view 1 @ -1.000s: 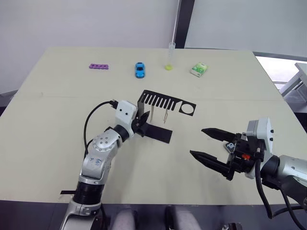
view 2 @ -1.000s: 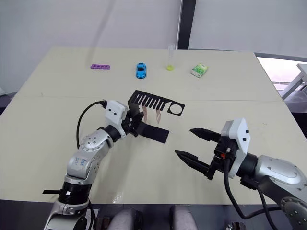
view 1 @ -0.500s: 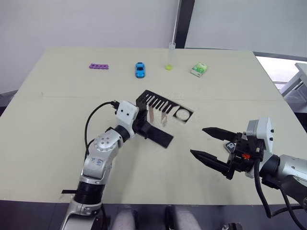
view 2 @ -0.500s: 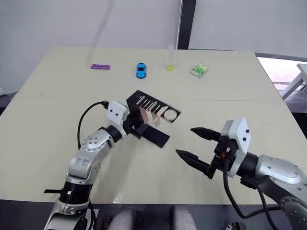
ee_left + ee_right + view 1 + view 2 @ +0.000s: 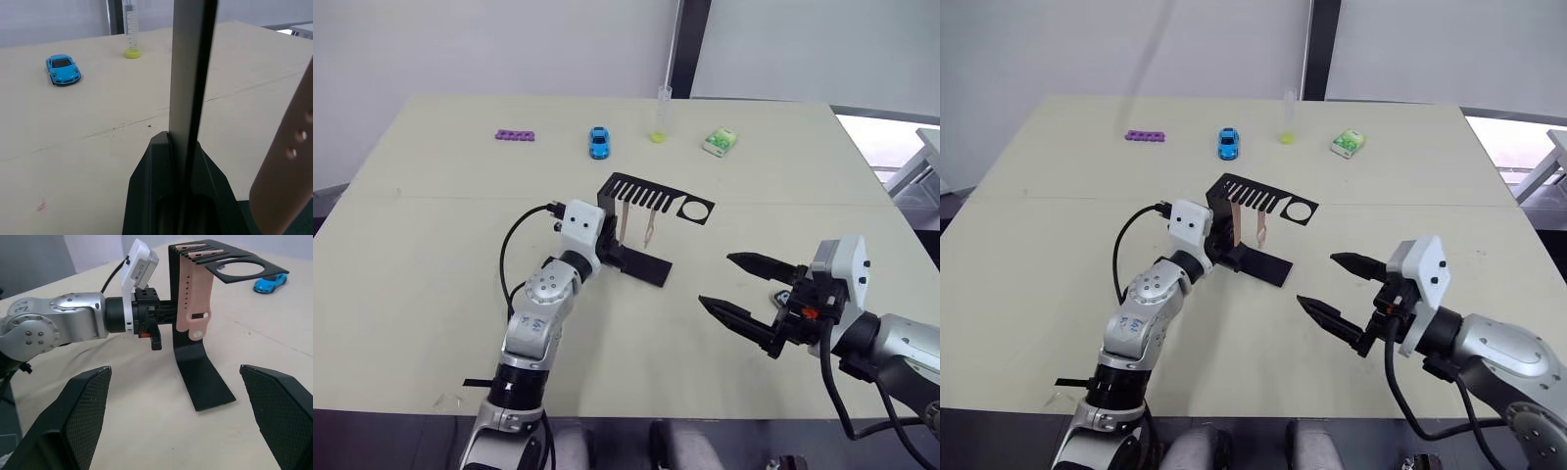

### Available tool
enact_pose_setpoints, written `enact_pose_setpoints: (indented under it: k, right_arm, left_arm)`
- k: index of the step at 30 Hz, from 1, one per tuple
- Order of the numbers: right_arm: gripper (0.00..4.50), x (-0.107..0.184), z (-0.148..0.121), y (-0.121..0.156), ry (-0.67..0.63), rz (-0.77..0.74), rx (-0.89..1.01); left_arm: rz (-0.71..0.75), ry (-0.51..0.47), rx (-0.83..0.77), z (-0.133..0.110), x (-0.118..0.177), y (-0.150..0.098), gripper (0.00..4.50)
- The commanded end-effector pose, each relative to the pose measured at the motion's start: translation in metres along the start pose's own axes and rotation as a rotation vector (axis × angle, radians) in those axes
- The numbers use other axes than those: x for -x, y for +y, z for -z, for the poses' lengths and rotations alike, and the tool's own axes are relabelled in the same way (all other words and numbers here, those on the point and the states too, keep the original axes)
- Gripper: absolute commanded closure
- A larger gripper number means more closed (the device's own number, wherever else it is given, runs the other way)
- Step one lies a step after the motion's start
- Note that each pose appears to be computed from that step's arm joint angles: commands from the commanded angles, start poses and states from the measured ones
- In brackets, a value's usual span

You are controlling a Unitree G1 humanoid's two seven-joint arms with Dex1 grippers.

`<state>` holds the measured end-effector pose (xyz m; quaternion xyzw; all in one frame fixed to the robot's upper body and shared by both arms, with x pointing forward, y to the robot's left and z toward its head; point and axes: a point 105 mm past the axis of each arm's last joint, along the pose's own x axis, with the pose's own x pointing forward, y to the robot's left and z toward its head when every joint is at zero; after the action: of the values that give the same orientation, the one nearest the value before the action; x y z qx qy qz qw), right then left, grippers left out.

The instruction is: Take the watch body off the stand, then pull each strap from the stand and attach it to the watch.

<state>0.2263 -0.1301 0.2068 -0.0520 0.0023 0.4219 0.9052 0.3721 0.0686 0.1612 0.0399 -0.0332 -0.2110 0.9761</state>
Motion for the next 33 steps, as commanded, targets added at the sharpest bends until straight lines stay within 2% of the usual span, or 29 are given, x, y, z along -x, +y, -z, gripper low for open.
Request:
enact_pose_setpoints:
  k: [1, 6, 13, 22, 25, 26, 33]
  right_arm:
    - [0.00, -0.011, -0.007, -0.001, -0.022, 0.082, 0.042]
    - [0.00, -0.033, -0.011, -0.012, -0.067, 0.216, 0.001]
    - [0.00, -0.057, -0.007, -0.026, -0.072, 0.383, -0.052]
    - [0.00, -0.090, -0.008, -0.031, -0.087, 0.482, -0.056]
    - [0.85, -0.099, -0.012, -0.033, -0.098, 0.484, -0.053]
    - [1.30, -0.102, -0.013, -0.034, -0.099, 0.485, -0.052]
    - [1.30, -0.113, -0.012, -0.037, -0.081, 0.486, 0.002]
  left_arm:
    - [-0.016, -0.098, -0.028, -0.028, -0.012, -0.007, 4.45]
    - [-0.024, -0.098, 0.009, -0.029, -0.025, -0.015, 4.45]
    - [-0.015, -0.085, 0.023, -0.025, -0.027, -0.021, 4.45]
    - [-0.017, -0.076, 0.015, -0.022, -0.025, -0.022, 4.45]
    - [-0.016, -0.076, 0.012, -0.022, -0.024, -0.023, 4.50]
    - [-0.016, -0.074, 0.013, -0.021, -0.024, -0.024, 4.50]
    - [-0.015, -0.064, 0.019, -0.019, -0.026, -0.024, 4.50]
